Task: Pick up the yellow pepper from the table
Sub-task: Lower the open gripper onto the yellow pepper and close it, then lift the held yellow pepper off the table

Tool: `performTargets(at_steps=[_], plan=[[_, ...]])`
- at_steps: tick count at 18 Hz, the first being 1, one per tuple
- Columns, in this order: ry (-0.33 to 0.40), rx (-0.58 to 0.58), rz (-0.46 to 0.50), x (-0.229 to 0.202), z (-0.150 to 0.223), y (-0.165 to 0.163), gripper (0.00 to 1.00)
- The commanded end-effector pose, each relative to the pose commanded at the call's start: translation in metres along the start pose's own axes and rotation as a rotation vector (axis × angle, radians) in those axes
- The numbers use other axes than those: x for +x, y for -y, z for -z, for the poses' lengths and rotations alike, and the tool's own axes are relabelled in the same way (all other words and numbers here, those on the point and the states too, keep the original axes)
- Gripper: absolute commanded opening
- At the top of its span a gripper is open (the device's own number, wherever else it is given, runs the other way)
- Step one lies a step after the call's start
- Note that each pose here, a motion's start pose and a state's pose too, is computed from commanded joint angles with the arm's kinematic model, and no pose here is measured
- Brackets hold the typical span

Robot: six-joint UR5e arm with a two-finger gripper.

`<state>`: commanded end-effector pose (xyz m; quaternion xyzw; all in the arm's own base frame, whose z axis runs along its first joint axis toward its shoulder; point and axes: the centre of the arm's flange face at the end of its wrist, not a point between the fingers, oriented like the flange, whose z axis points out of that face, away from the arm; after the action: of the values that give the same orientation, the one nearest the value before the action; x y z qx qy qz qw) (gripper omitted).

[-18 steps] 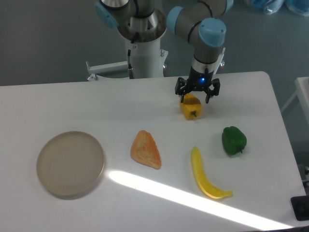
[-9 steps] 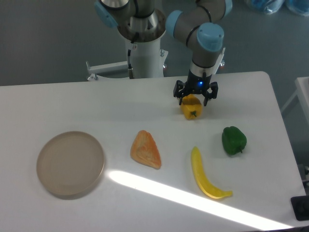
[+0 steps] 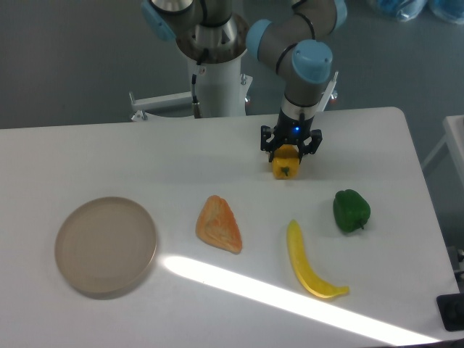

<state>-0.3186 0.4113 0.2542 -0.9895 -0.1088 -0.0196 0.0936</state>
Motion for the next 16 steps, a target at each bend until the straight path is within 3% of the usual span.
performTargets(at_steps=[5,8,12,16], plan=[[0.021,0.020,-0.014,-0.005,0.013,0.008,0.35],[0.085,0.061,-0.045,-0.019,0.047,0.027,0.35],[0.176,0.094,-0.182,-0.034,0.086,0.053,0.35],[0.237,0.102,-0.436,-0.042,0.113,0.069,0.34]])
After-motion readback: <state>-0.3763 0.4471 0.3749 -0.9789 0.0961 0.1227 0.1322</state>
